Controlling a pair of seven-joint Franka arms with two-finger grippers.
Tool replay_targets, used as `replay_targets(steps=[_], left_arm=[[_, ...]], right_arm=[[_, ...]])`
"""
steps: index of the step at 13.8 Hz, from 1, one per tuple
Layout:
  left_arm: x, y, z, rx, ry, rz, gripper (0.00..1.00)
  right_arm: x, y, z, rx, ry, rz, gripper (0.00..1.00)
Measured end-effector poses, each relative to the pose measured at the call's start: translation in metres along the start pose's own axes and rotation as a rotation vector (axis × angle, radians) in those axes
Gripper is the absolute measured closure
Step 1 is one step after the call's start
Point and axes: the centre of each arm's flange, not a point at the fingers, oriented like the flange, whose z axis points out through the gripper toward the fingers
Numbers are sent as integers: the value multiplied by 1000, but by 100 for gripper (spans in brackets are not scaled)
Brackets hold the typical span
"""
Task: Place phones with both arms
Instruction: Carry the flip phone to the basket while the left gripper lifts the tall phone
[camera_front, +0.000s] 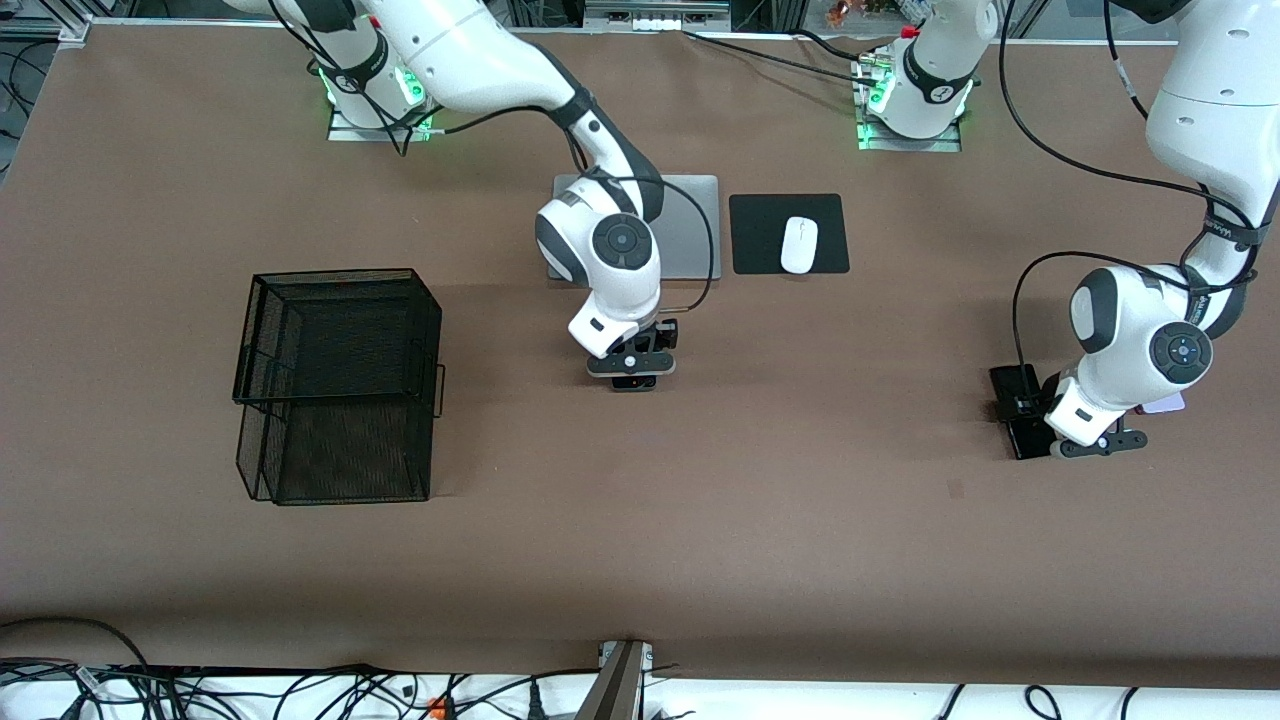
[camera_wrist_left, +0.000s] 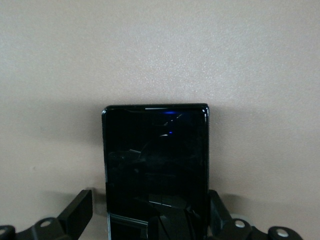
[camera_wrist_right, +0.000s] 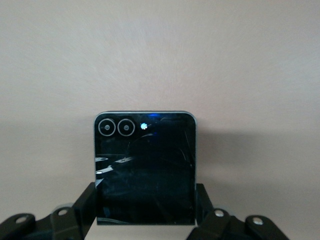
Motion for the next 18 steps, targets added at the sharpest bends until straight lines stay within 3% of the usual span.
replay_targets(steps=[2,5,7,10,14,16,18], left_arm=[[1,6,-3,-5,2,8,19],[-1,4,-5,-1,-16,6,21],[-1,9,-10,0,-37,14,21],[4,37,-49,1,-86,56,21],[16,98,-140,6,-142,145,21],[12,156,-166,-12,-124,231,21],[-11,239,-169,-30,-120,335,21]], right_arm=[[11,10,-69,-21,-8,19,21],[32,71,-150,-94,-40,63,21],[45,134,-171,-131,-62,63,21],[50,269,-172,-127,-80,41,21],[20,457,-164,-58,-137,31,21],[9,506,-144,-49,-130,24,21],[3,517,-117,-70,-132,24,21]])
